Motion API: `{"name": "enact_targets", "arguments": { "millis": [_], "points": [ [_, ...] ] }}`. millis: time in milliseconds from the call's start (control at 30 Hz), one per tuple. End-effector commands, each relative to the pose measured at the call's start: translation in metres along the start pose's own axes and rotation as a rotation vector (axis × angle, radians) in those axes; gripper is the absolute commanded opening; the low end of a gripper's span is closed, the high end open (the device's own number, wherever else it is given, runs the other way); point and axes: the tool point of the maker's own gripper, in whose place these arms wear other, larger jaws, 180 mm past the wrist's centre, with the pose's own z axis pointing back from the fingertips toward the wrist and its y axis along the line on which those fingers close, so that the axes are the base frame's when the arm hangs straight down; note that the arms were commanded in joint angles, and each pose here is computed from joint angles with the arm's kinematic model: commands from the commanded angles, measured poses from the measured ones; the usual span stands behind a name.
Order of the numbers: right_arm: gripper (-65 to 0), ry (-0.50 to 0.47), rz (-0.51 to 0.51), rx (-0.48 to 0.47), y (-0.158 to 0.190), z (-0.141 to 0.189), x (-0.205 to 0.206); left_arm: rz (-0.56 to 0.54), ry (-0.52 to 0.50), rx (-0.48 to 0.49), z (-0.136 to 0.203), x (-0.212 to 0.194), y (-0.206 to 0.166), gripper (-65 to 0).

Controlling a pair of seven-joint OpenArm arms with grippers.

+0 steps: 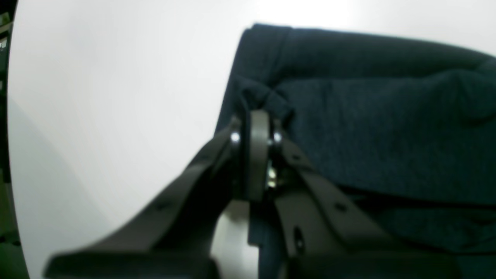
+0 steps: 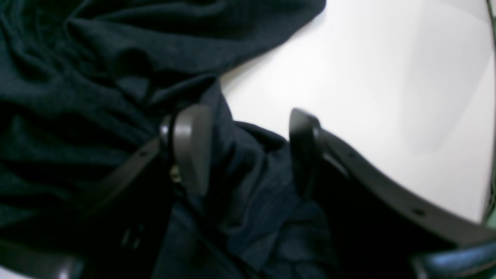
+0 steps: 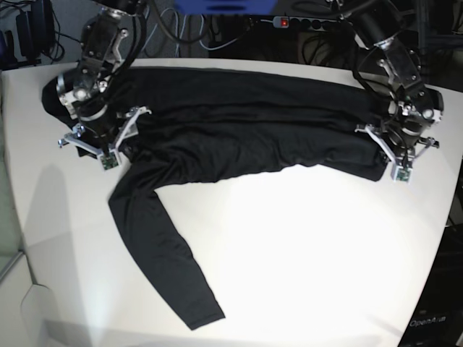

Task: Fold the T-shirt properly
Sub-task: 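Release and regrasp the folded edge with the right gripper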

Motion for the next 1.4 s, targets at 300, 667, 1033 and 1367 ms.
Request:
{"name": "enact_targets", "arguments": {
  "millis": [300,667,1033,1367],
  "points": [
    [-31.9,-0.012,-0.030,0.047,0.013,-0.013,-0.001,0.000,-0.051,0.018,0.002,0.017,0.007,-65.0],
    [-49.5,-0.016,-0.012,0.120,0.037,-0.026,0.006,0.000,-0.053,0.018,0.002,0.018,0.008,-65.0],
    [-65.0,-0.046,0.026,0.068,0.008,-0.030,0.023,0.001,-0.053,0.019,0.002,0.018,0.008,-65.0],
    [-65.0,-0.121,0.092,-0.037,-0.019,0.003,0.048,0.003,-0.051,0.017,0.002,0.017,0.007,-65.0]
  ]
}}
